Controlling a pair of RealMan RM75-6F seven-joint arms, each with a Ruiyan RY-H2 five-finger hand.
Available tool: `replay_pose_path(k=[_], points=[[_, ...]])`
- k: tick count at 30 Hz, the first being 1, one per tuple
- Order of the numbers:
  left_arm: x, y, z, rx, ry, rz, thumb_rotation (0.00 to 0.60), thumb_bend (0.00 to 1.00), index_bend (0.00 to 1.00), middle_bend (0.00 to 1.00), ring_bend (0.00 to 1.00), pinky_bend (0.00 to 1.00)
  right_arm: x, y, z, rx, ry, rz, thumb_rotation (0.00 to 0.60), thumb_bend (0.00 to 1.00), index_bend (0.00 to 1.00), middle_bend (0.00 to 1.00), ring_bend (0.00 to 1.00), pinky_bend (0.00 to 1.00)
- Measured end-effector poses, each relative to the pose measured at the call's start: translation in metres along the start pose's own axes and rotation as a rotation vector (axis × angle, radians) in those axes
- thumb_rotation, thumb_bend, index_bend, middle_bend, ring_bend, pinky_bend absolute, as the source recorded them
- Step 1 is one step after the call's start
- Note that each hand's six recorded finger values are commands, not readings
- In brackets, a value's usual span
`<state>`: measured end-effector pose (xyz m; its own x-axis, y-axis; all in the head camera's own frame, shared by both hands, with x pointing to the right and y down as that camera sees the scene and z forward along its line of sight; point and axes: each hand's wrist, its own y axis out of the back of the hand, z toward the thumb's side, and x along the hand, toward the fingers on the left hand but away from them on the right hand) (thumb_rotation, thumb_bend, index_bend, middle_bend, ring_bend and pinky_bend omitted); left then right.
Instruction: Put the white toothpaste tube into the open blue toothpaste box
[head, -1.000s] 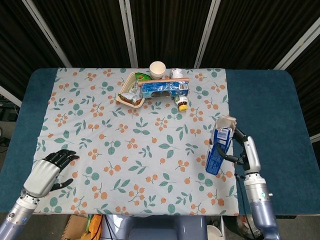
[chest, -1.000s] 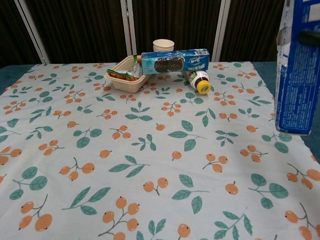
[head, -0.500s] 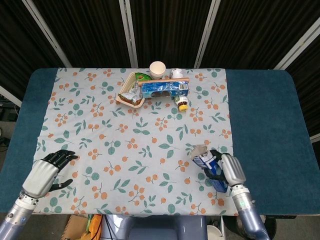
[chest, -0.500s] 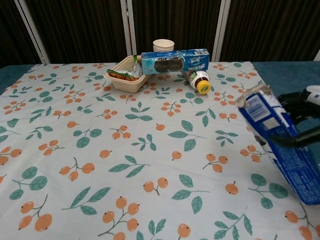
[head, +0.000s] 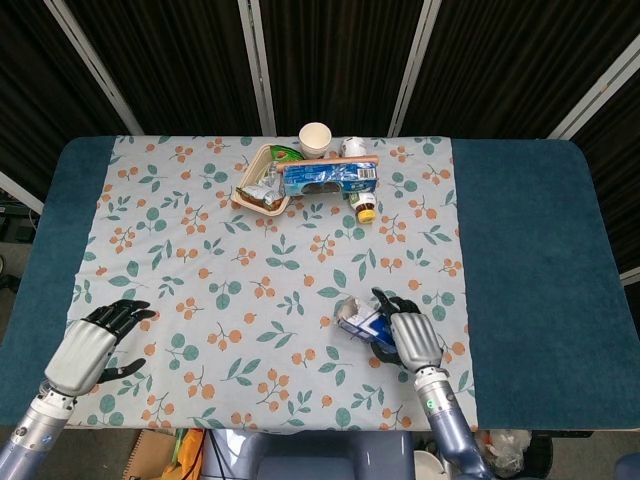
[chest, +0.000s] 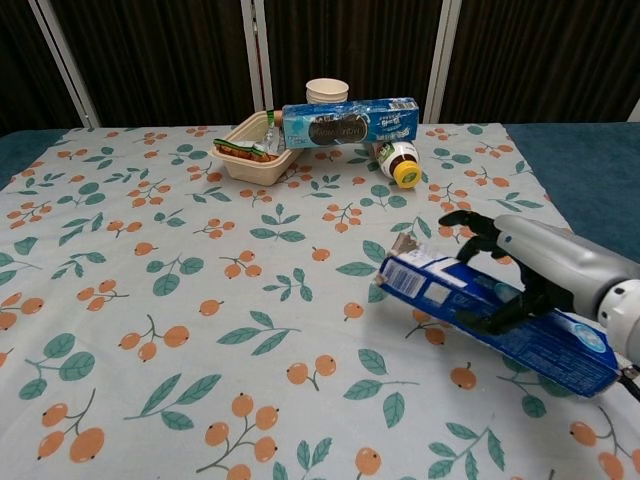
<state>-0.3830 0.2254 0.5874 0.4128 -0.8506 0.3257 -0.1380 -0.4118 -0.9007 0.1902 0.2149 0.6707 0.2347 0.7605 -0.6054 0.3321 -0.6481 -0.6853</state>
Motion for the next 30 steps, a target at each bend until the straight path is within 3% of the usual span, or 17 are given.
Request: replay_pose_path(k=[4,9,15,20,25,30], points=[[-0.001,0.001,0.000,-0.026,0.022,-0.009,0.600,0.01,0.21,0.19,0.20,0.32,0.004,0.012,0.005,0.038,0.007,-0.015,0.600,0.39,0.00,0.10,0.00,0.06],[-0.003,0.006,-0.002,-0.025,0.049,-0.004,0.600,0.01,0.20,0.15,0.16,0.27,0.016,0.035,-0.010,0.086,-0.014,-0.040,0.600,0.39,0.00,0.10,0.00,0.05],[-0.011,0.012,-0.008,0.003,0.106,-0.011,0.600,0.01,0.14,0.07,0.08,0.16,0.047,0.074,-0.056,0.271,-0.063,-0.076,0.600,0.39,0.00,0.09,0.00,0.04],[-0.022,0.019,-0.017,0.048,0.184,-0.015,0.600,0.01,0.09,0.01,0.03,0.11,0.090,0.105,-0.108,0.452,-0.107,-0.132,0.600,0.39,0.00,0.06,0.00,0.04],[-0.031,0.028,-0.024,0.099,0.226,0.012,0.600,0.01,0.06,0.00,0.01,0.10,0.134,0.125,-0.148,0.499,-0.166,-0.213,0.600,0.39,0.00,0.03,0.00,0.02],[-0.041,0.036,-0.035,0.155,0.261,0.038,0.600,0.01,0.05,0.00,0.01,0.10,0.157,0.137,-0.165,0.529,-0.189,-0.272,0.600,0.39,0.00,0.02,0.00,0.01]])
